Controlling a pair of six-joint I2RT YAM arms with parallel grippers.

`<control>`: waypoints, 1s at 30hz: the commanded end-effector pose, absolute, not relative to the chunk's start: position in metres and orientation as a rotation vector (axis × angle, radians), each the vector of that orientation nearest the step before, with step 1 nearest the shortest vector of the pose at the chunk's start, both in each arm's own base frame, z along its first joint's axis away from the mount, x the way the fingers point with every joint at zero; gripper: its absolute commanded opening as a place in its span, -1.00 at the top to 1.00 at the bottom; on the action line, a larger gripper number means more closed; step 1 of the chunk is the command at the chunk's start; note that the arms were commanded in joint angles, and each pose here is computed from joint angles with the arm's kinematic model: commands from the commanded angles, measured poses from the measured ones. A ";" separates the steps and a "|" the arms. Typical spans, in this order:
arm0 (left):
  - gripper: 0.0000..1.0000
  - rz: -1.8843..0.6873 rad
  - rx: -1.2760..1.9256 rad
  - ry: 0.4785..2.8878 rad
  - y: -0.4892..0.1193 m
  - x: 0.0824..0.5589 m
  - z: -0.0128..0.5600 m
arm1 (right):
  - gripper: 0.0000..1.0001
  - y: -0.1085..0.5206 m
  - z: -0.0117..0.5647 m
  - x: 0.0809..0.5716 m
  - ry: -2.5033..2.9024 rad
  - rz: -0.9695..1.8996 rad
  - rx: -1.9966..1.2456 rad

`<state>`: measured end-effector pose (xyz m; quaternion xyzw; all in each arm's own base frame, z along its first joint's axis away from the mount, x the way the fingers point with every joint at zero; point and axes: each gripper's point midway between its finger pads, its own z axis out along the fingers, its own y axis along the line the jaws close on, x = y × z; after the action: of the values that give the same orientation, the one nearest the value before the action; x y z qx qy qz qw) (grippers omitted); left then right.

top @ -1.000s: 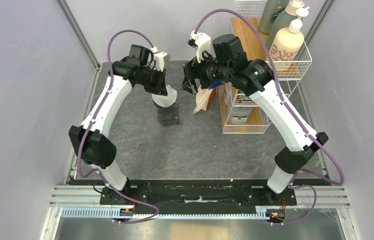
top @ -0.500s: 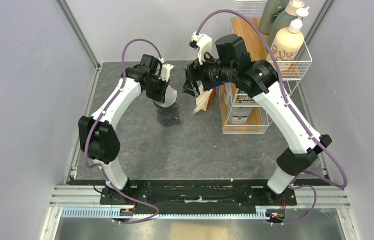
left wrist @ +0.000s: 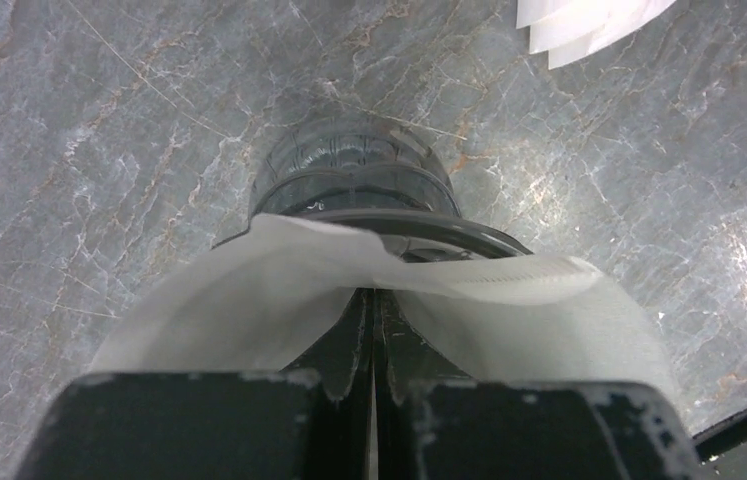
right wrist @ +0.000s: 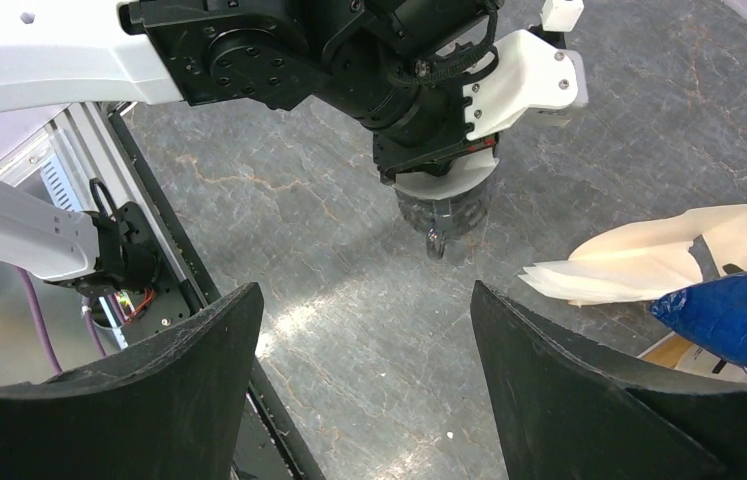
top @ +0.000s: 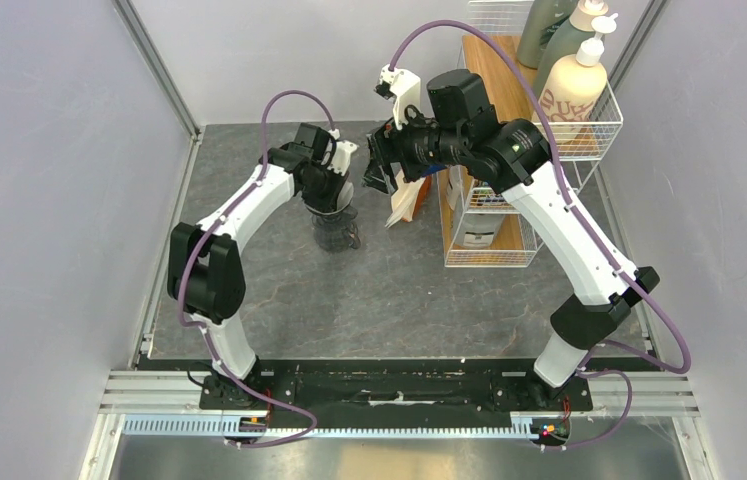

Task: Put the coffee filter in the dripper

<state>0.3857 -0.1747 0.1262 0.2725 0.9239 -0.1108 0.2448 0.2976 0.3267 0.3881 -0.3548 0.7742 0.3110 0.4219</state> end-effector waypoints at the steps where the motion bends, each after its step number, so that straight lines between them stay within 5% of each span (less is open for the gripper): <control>1: 0.95 -0.267 0.793 2.476 -0.176 0.398 0.119 | -0.68 0.331 0.399 0.295 1.907 0.812 -0.889; 30: 0.95 -0.258 0.829 2.463 -0.180 0.397 0.164 | -0.68 0.335 0.395 0.293 1.922 0.840 -0.898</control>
<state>0.3942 -0.1761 0.1426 0.2848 0.9218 -0.1004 0.2430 0.2976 0.3322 0.3805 -0.3569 0.7777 0.3189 0.4076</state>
